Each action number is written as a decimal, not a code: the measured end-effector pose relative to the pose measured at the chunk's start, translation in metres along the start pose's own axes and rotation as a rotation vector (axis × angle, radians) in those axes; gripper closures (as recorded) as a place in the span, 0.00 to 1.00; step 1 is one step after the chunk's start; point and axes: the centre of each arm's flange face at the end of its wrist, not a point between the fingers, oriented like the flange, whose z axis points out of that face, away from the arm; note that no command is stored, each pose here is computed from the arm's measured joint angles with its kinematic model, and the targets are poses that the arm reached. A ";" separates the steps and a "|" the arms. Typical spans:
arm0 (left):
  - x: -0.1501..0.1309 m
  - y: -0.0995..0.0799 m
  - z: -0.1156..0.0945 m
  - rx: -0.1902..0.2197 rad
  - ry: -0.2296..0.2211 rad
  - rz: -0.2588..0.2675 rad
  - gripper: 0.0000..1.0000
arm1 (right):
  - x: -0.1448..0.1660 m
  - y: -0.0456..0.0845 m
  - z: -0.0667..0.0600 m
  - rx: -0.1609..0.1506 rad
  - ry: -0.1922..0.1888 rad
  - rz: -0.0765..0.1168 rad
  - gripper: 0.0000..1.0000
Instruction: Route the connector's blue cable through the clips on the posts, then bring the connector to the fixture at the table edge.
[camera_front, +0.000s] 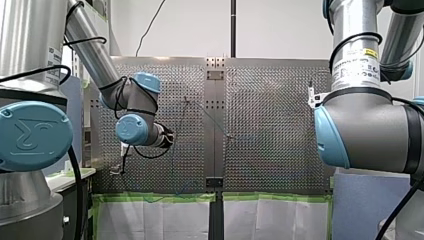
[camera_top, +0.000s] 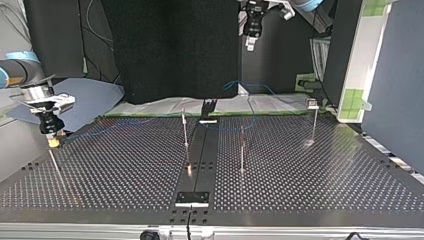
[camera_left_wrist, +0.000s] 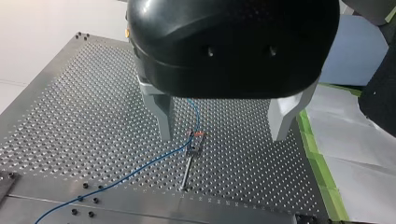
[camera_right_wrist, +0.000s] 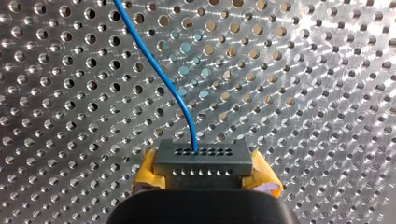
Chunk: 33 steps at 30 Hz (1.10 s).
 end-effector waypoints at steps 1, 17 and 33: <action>0.000 0.000 0.000 0.000 0.000 0.000 0.00 | 0.000 0.000 0.000 0.000 0.000 0.001 1.00; 0.000 0.001 0.000 -0.003 0.000 0.000 0.00 | 0.001 0.005 0.002 -0.058 0.011 0.029 0.04; 0.000 0.001 0.000 -0.003 0.001 0.000 0.00 | -0.001 0.002 0.004 -0.077 0.007 0.033 0.00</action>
